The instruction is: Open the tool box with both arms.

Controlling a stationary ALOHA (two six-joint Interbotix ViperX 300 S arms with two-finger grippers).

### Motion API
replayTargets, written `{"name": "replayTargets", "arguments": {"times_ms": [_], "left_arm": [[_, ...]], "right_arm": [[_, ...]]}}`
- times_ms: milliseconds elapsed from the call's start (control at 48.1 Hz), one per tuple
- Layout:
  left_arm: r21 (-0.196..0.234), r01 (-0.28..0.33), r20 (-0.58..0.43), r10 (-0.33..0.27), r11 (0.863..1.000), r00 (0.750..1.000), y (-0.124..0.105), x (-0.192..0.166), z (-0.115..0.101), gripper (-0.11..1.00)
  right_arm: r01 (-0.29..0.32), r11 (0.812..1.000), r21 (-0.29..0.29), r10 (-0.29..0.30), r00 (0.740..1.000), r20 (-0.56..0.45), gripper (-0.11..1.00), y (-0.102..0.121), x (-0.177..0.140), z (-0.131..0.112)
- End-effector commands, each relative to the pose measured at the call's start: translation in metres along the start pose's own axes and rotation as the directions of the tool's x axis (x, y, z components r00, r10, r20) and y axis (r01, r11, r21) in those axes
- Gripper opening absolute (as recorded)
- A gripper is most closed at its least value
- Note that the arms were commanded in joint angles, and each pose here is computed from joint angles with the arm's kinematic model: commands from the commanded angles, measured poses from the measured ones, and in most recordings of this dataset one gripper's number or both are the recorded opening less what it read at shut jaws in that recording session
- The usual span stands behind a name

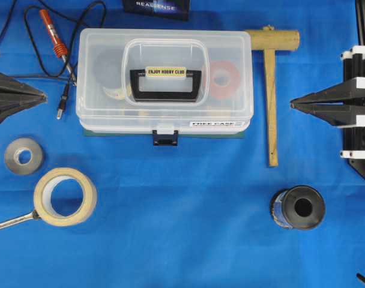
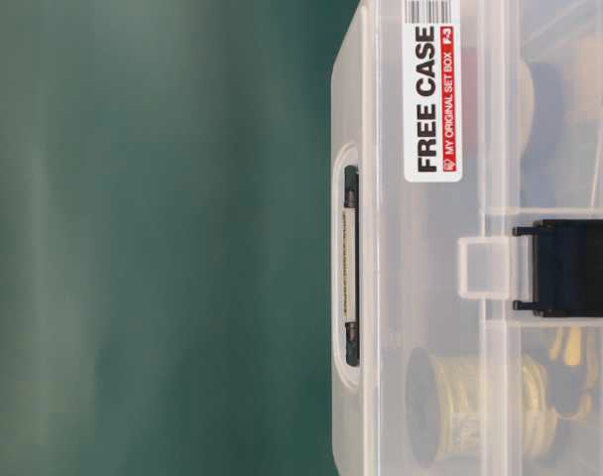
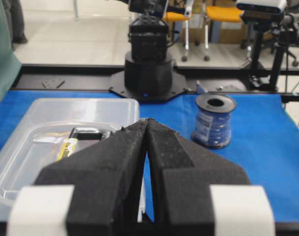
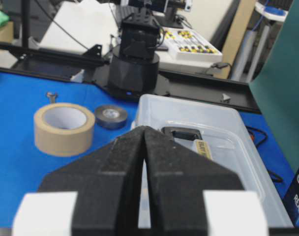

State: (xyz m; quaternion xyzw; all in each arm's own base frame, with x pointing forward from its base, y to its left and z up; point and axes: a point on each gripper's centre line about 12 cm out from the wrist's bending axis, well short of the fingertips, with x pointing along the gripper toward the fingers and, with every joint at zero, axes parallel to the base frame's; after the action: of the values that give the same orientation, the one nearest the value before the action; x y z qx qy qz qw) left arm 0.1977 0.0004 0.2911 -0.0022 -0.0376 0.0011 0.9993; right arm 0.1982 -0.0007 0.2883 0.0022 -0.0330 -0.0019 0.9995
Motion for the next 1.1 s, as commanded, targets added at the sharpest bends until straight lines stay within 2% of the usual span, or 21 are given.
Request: {"name": "replayTargets", "arguments": {"times_ms": [0, 145, 291, 540, 603, 665, 790, 852, 894, 977, 1081], "left_arm": [[-0.021, -0.004, -0.034, 0.003, 1.0, 0.999, 0.0, 0.003, 0.001, 0.0], [-0.022, -0.006, -0.142, 0.003, 1.0, 0.99, 0.0, 0.002, -0.01, 0.0], [-0.016, -0.03, -0.238, 0.026, 0.999, 0.971, 0.005, 0.0, -0.023, 0.0], [-0.008, -0.134, -0.405, 0.119, 0.991, 0.906, 0.025, -0.009, -0.045, 0.03], [-0.006, -0.16, -0.429, 0.142, 0.987, 0.892, 0.03, -0.011, -0.05, 0.15], [-0.003, -0.184, -0.457, 0.162, 0.983, 0.874, 0.034, -0.013, -0.057, 0.32], [0.02, -0.22, -0.521, 0.198, 0.975, 0.83, 0.043, -0.017, -0.077, 0.71], [0.04, -0.22, -0.55, 0.205, 0.975, 0.809, 0.046, -0.016, -0.086, 0.85], [0.052, -0.216, -0.568, 0.207, 0.975, 0.797, 0.047, -0.015, -0.09, 0.89], [0.061, -0.21, -0.59, 0.205, 0.976, 0.781, 0.049, -0.01, -0.098, 0.87], [0.065, -0.21, -0.59, 0.207, 0.976, 0.78, 0.052, -0.001, -0.104, 0.88]], "right_arm": [[0.002, 1.0, -0.009, -0.002, 1.0, 0.029, 0.0, 0.0, 0.005, 0.013], [0.012, 1.0, 0.007, -0.011, 0.995, -0.096, 0.0, -0.002, 0.011, 0.005], [0.057, 0.998, 0.032, -0.048, 0.971, -0.235, 0.0, -0.01, 0.017, -0.009], [0.168, 0.983, 0.078, -0.125, 0.912, -0.39, 0.02, -0.03, 0.023, -0.038], [0.19, 0.978, 0.084, -0.137, 0.893, -0.429, 0.14, -0.034, 0.024, -0.046], [0.217, 0.973, 0.084, -0.153, 0.868, -0.473, 0.33, -0.039, 0.025, -0.054], [0.273, 0.959, 0.074, -0.182, 0.797, -0.576, 0.7, -0.051, 0.027, -0.075], [0.302, 0.951, 0.067, -0.195, 0.753, -0.628, 0.82, -0.058, 0.029, -0.087], [0.311, 0.948, 0.064, -0.197, 0.734, -0.649, 0.85, -0.06, 0.031, -0.091], [0.314, 0.947, 0.061, -0.193, 0.712, -0.675, 0.82, -0.062, 0.037, -0.098], [0.316, 0.947, 0.059, -0.189, 0.695, -0.694, 0.83, -0.064, 0.043, -0.103]]}}
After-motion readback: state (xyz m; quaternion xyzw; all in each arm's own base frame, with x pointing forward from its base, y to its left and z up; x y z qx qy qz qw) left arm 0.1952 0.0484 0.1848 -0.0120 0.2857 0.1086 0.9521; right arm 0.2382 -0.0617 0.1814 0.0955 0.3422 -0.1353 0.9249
